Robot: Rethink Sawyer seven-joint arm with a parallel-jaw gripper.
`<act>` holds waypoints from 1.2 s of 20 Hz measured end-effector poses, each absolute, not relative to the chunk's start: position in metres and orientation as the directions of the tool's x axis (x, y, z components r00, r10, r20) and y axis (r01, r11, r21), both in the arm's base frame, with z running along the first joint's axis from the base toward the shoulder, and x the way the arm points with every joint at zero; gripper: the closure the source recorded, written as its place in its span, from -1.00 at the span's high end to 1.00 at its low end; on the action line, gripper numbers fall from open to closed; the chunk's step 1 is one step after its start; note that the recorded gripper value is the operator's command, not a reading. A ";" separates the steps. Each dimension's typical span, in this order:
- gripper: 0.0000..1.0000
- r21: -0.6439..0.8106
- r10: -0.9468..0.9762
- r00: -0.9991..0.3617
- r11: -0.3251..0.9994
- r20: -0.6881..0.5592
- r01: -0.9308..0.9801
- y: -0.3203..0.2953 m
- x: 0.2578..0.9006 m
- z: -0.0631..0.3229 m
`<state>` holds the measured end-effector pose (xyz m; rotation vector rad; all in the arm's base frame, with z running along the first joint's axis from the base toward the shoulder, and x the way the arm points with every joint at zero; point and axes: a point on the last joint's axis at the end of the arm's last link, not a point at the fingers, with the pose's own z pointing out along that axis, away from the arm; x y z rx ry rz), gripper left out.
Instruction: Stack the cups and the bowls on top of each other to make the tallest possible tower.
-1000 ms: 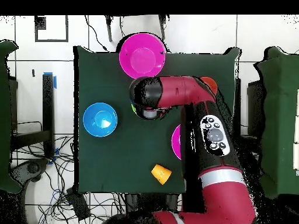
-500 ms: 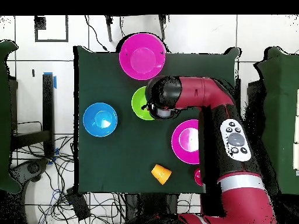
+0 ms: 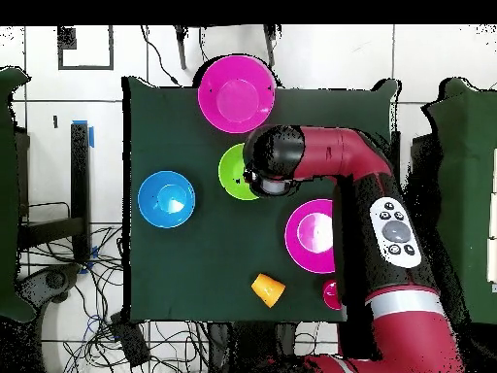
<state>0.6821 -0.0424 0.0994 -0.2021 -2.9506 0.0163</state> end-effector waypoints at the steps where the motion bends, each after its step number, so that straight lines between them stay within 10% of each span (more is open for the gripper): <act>1: 1.00 -0.022 0.135 -0.974 0.991 0.181 0.133 -0.041 0.682 0.100; 24: 1.00 -0.029 0.081 -0.982 0.997 0.168 0.078 -0.030 0.684 0.096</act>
